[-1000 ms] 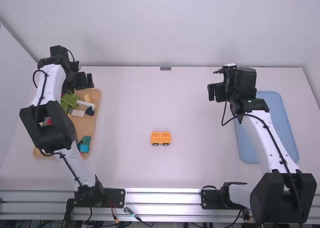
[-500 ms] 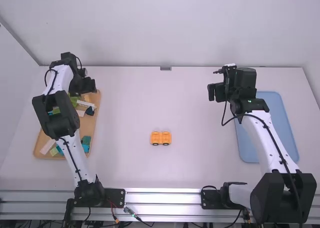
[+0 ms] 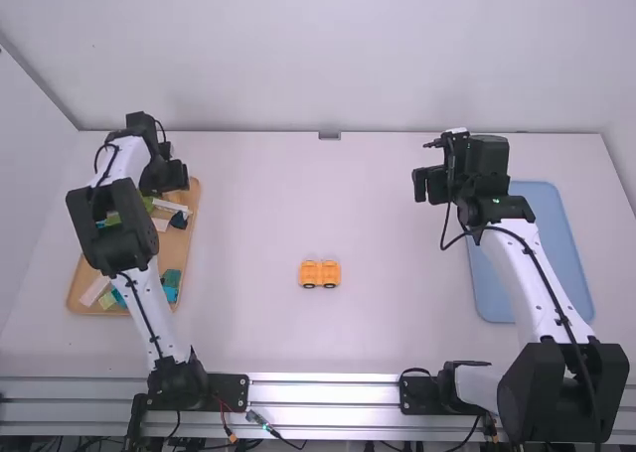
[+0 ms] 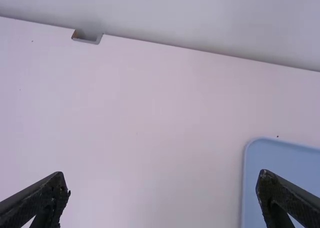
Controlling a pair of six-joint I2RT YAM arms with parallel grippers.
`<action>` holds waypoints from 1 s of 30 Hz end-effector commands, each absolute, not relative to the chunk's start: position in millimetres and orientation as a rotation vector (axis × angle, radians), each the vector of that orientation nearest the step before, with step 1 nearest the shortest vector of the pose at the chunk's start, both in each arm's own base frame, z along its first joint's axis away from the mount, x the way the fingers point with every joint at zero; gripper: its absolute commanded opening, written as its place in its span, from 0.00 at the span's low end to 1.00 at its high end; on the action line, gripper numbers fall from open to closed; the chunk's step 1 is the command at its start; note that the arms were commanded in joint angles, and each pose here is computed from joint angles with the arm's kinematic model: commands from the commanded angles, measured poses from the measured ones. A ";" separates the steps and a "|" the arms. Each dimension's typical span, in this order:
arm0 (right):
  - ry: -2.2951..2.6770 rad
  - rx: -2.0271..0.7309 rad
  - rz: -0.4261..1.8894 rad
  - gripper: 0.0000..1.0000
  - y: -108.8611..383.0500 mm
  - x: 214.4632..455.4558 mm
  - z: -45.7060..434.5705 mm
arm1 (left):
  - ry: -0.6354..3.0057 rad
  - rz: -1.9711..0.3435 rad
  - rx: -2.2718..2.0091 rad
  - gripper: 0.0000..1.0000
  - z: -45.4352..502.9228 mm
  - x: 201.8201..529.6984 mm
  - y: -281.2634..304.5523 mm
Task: Assemble lego blocks to make yellow taxi
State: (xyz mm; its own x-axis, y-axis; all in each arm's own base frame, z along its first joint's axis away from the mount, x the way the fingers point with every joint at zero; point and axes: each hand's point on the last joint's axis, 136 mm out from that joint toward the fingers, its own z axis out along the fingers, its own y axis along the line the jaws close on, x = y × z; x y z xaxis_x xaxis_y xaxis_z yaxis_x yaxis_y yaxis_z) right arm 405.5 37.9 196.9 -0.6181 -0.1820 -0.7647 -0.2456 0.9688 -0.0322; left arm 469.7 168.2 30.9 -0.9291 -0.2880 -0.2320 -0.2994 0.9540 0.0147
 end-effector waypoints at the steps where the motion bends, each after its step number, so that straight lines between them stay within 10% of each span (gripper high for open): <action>1: 2.225 -0.300 0.094 0.99 38.6 412.0 209.1 | 2.898 0.081 -0.449 0.68 22.8 465.0 164.7; 30: 2.241 -0.301 0.096 0.99 38.6 409.5 206.1 | 2.896 0.085 -0.471 0.50 -7.2 454.4 171.0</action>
